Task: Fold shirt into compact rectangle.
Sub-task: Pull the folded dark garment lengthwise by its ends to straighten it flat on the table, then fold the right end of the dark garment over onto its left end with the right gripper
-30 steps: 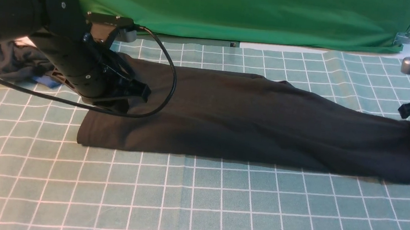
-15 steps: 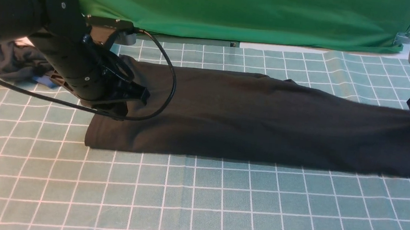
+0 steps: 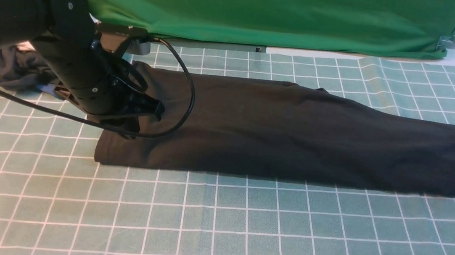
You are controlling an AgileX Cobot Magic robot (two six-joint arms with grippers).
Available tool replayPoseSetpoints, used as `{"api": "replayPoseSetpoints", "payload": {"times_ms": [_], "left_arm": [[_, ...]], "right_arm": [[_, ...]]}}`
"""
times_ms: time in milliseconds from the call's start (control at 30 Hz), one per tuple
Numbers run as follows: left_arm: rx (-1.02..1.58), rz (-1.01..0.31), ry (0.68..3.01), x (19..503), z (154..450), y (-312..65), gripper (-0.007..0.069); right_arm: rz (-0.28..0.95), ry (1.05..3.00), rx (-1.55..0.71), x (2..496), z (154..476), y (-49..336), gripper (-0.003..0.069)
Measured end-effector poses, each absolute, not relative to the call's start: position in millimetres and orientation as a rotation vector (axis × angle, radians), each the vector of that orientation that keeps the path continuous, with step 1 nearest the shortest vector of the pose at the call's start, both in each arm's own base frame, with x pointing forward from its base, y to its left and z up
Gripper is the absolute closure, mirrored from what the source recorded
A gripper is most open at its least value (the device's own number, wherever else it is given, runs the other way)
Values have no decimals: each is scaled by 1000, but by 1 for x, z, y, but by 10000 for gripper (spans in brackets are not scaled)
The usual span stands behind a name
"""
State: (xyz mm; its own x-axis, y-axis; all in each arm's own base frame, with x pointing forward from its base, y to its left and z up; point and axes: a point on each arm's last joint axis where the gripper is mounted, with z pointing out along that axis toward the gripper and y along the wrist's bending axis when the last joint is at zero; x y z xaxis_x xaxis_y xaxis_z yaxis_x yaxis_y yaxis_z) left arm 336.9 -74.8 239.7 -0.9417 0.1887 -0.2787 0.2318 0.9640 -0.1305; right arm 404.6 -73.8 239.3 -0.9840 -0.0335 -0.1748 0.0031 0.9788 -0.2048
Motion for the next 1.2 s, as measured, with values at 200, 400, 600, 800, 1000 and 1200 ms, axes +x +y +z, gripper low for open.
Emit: {"api": "replayPoseSetpoints", "payload": {"times_ms": [200, 400, 600, 800, 1000, 1200], "left_arm": [[307, -254, 2813, 327, 259, -74, 614], [310, -262, 2734, 311, 290, -72, 614], [313, -265, 2658, 284, 316, -67, 614], [314, -261, 2584, 255, 336, -61, 614], [319, -234, 2530, 239, 349, -56, 614], [316, -193, 2506, 224, 360, -51, 614]], "right_arm": [[-27, 2950, 116, 401, 208, -87, 82], [21, 2957, 128, 410, 181, -89, 60], [55, 3010, 145, 414, 152, -89, 83], [84, 3024, 96, 414, 149, -88, 324], [102, 3037, 50, 413, 151, -88, 610], [37, 3037, 145, 407, 176, -112, 616]]}}
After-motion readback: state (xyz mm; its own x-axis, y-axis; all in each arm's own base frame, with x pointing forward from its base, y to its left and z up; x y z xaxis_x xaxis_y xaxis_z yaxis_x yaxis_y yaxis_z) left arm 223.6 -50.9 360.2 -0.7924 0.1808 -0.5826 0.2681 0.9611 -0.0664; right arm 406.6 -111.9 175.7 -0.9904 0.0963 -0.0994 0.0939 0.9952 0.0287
